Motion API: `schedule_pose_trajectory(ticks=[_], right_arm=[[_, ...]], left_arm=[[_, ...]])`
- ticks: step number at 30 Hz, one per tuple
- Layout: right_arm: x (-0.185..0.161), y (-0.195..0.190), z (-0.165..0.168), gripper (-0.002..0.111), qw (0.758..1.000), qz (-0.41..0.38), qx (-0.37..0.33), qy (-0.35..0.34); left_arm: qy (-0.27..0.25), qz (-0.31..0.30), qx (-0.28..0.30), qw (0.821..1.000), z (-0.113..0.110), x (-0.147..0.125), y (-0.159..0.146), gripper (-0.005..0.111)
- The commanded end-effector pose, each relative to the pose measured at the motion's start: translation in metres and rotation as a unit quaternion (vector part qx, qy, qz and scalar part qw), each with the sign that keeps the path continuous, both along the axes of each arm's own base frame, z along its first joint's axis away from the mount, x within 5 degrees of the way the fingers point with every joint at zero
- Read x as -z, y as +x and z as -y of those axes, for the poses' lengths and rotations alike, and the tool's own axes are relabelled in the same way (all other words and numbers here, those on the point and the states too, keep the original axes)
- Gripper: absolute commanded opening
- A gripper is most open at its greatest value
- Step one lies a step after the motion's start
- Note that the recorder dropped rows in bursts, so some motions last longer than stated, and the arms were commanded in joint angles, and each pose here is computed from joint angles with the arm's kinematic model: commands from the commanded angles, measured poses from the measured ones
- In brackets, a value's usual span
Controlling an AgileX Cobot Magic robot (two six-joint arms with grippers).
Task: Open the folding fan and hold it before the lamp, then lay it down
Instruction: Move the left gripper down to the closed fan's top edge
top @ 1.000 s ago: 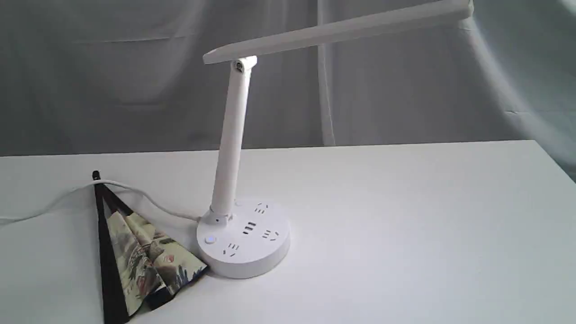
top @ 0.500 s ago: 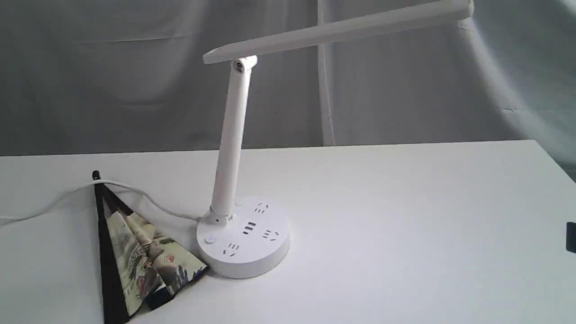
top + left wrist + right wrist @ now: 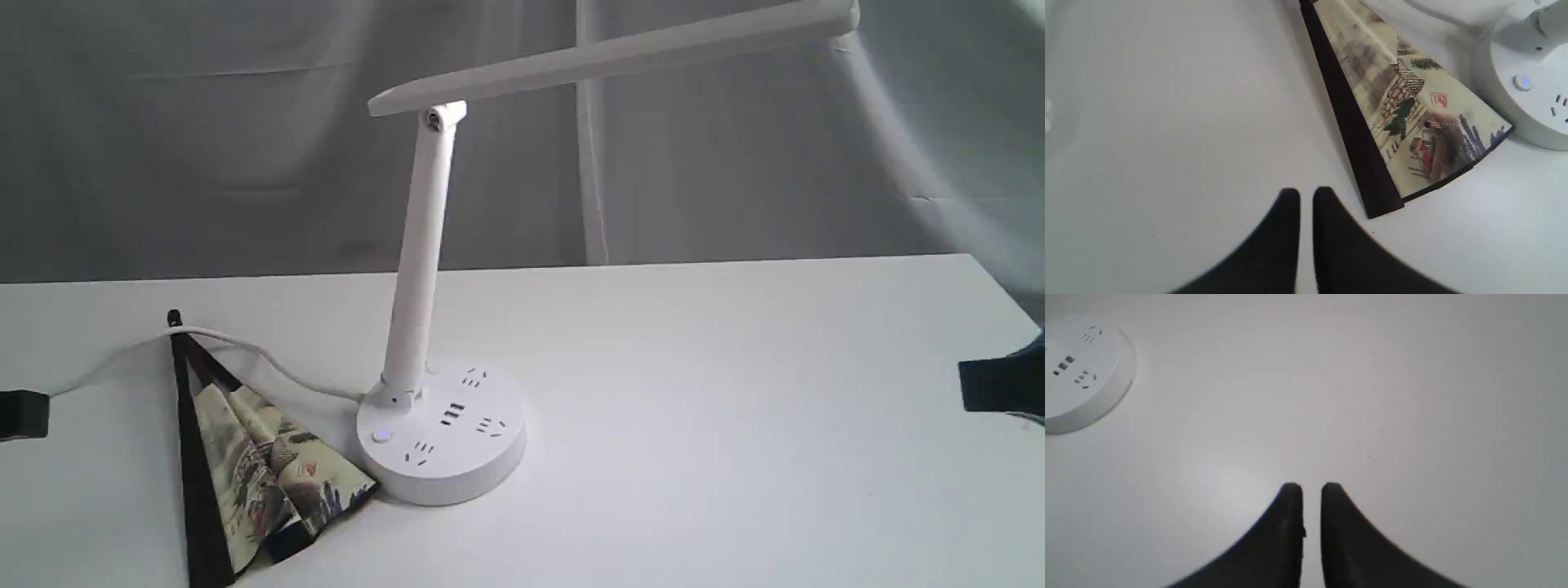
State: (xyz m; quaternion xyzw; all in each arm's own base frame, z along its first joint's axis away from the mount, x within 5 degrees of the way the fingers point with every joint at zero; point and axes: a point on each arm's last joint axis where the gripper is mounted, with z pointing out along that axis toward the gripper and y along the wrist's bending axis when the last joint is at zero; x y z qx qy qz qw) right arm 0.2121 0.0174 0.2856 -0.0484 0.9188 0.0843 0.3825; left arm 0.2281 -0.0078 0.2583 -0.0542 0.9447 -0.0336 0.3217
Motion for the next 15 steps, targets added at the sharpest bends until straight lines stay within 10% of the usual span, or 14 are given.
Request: schedule_pose_trajectory(ticks=[1,15], right_arm=[[0.007,0.008,-0.005,0.02,0.999,-0.016,-0.026,0.014],[0.04,0.028,-0.031,0.023,0.992,-0.064,-0.106,-0.015]], left_arm=[[-0.005,-0.018,0.01,1.0,0.002,0.007,0.011,0.019],[-0.035,-0.077,0.055,0.995,0.012,0.037,0.056,0.028]])
